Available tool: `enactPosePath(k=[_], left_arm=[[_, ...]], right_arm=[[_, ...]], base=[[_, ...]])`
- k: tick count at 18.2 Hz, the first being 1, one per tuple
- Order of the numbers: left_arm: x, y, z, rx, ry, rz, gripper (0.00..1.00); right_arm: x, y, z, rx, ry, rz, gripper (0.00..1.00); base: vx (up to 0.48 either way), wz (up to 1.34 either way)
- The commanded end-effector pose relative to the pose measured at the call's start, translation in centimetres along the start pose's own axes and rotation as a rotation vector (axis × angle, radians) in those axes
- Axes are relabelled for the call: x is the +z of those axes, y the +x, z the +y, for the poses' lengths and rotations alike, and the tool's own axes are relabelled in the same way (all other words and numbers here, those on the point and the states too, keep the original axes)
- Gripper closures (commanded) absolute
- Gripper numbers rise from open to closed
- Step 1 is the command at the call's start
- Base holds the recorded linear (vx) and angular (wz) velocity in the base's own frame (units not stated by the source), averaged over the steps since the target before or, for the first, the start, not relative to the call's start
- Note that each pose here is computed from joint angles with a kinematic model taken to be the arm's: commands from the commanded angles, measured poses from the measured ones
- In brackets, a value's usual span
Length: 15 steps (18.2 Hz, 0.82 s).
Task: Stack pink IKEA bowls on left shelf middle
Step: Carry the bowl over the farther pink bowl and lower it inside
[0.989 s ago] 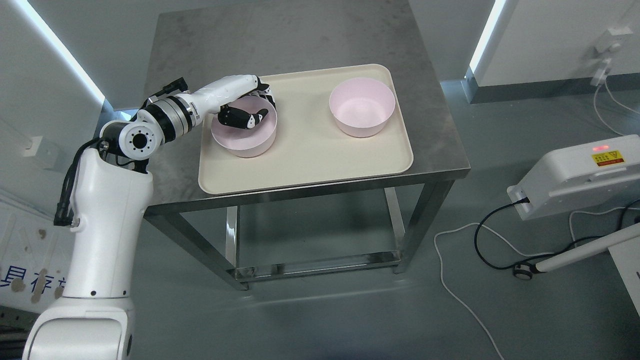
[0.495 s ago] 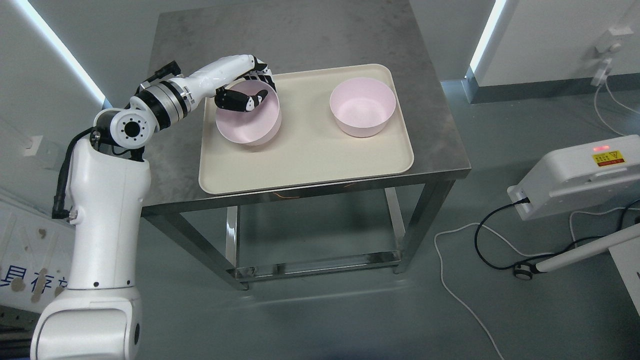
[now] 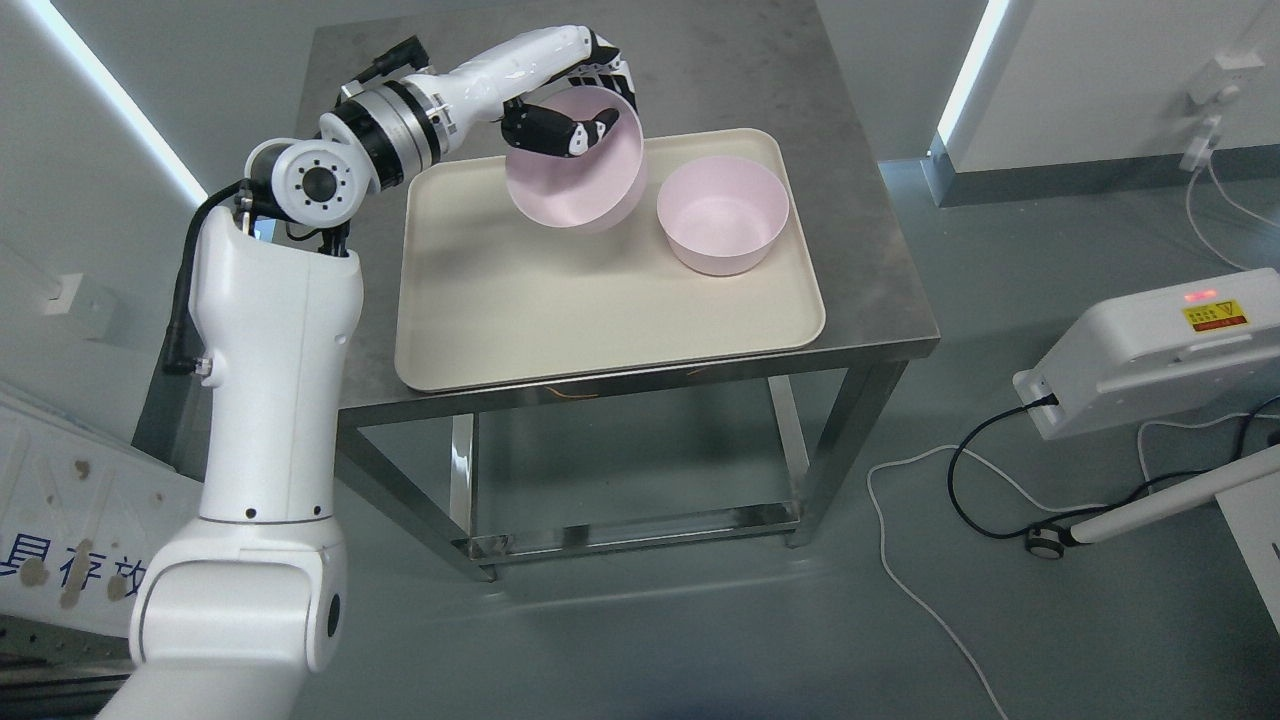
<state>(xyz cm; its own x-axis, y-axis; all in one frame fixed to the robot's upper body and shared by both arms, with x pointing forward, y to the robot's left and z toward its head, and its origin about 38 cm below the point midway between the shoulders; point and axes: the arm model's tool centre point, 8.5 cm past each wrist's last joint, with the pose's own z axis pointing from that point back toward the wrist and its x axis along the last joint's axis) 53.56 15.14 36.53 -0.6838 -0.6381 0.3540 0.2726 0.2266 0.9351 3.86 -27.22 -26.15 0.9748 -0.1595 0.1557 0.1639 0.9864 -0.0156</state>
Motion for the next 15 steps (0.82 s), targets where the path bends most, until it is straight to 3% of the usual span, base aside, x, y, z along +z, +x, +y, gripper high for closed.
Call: enactPosePath(k=[1, 4, 9, 15], left_arm=[[-8.1, 10.7, -5.6, -0.094, -0.200, -0.201, 0.98], [-9.5, 10.6, -5.6, -0.102, -0.237, -0.163, 0.98], [-10.2, 6.7, -7.3, -0.050, -0.269, -0.060, 0.97], [-9.6, 4.5, -5.3, 0.019, -0.199, -0.018, 0.96]], right_arm=[[0.1, 0.1, -1.1, 0.004, -0.017, -0.002, 0.00], [0.1, 0.2, -1.1, 0.004, -0.017, -0.004, 0.00], [0.1, 0.2, -1.1, 0.004, -0.017, -0.004, 0.00], [0.1, 0.2, -1.1, 0.004, -0.017, -0.004, 0.00]], base=[[0.000, 0.00], [0.000, 0.00], [0.000, 0.00], [0.000, 0.00]])
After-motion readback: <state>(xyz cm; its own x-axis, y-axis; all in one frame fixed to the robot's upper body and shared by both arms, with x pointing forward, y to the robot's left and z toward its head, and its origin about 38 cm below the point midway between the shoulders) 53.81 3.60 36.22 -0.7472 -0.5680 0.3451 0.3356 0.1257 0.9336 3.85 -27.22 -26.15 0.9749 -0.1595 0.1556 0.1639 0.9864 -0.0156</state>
